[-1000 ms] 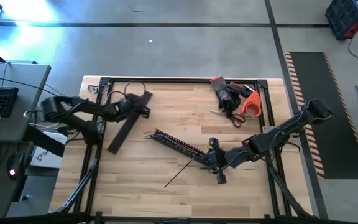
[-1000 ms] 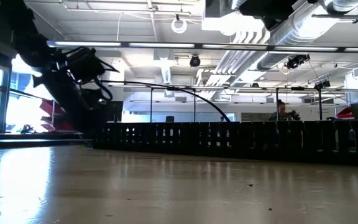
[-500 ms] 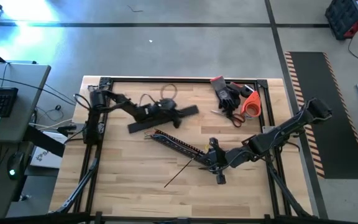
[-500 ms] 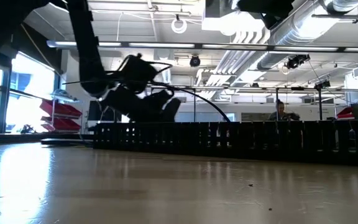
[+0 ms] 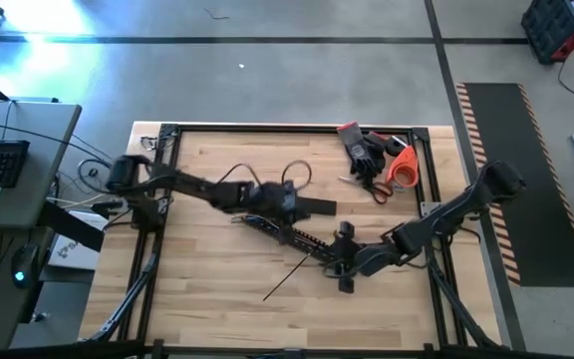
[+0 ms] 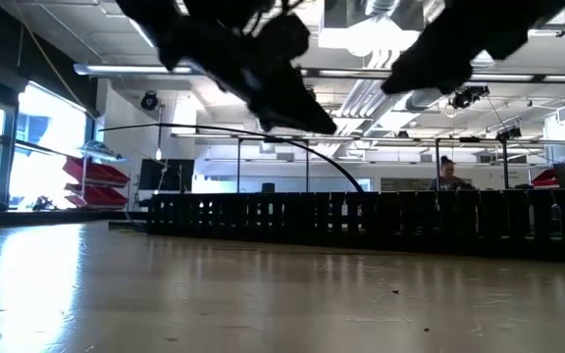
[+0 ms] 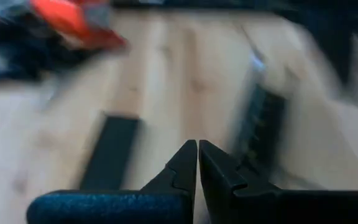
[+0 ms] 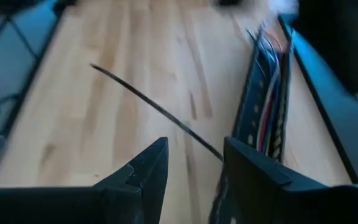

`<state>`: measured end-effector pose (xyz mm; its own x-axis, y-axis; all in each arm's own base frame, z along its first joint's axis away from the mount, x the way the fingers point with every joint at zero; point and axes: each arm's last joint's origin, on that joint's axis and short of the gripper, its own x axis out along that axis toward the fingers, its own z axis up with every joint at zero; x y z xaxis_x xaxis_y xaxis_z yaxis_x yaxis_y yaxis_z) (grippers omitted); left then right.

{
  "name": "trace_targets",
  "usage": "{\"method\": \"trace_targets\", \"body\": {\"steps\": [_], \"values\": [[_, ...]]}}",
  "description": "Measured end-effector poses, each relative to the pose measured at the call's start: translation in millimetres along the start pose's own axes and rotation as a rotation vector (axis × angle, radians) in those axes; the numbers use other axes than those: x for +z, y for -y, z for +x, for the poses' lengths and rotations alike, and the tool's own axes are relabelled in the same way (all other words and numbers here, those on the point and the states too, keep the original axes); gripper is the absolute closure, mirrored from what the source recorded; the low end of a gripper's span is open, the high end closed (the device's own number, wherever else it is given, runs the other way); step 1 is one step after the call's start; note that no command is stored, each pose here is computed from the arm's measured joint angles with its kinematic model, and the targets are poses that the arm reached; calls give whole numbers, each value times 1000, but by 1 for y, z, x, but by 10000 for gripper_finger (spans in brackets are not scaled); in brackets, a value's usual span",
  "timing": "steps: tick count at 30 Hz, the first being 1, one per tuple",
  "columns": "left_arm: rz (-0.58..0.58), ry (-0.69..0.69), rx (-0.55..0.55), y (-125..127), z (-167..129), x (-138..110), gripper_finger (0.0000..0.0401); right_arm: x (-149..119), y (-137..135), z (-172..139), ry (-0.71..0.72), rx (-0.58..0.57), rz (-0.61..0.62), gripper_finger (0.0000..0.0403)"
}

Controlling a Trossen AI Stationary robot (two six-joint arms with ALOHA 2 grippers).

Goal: Ziptie cables
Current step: Close the black cable duct

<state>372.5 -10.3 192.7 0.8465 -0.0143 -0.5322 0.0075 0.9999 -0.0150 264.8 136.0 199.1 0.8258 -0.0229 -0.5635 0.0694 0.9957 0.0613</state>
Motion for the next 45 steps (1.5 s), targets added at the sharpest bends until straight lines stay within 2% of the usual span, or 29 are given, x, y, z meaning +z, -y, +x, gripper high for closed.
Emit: {"method": "trace_targets", "body": {"steps": [3,6,10,13,19,23,31,37,41,45], "values": [[21,-125,-17,25,-6,-19,401,-11,1,16,-31,-63,1,260],[34,-210,98,40,-9,-37,401,-23,5,32,-44,-196,-22,261],[14,-278,261,45,-12,-63,401,-36,12,49,-83,-277,-11,261],[-54,-276,255,48,-14,-70,401,-41,22,59,-125,-295,0,261],[-208,-288,105,70,-17,-75,401,-41,44,70,-209,-283,-14,261],[-211,-270,71,85,-19,-77,401,-36,56,75,-221,-251,-64,261],[-158,-222,141,88,-38,-65,401,-10,50,76,-148,-198,-135,261],[-140,-173,199,85,-76,-45,401,19,47,69,-66,-161,-139,261],[-133,-156,282,85,-104,-42,401,36,67,74,-9,-142,-120,260],[-145,-153,317,83,-118,-63,401,45,102,89,42,-93,-97,259]]}}
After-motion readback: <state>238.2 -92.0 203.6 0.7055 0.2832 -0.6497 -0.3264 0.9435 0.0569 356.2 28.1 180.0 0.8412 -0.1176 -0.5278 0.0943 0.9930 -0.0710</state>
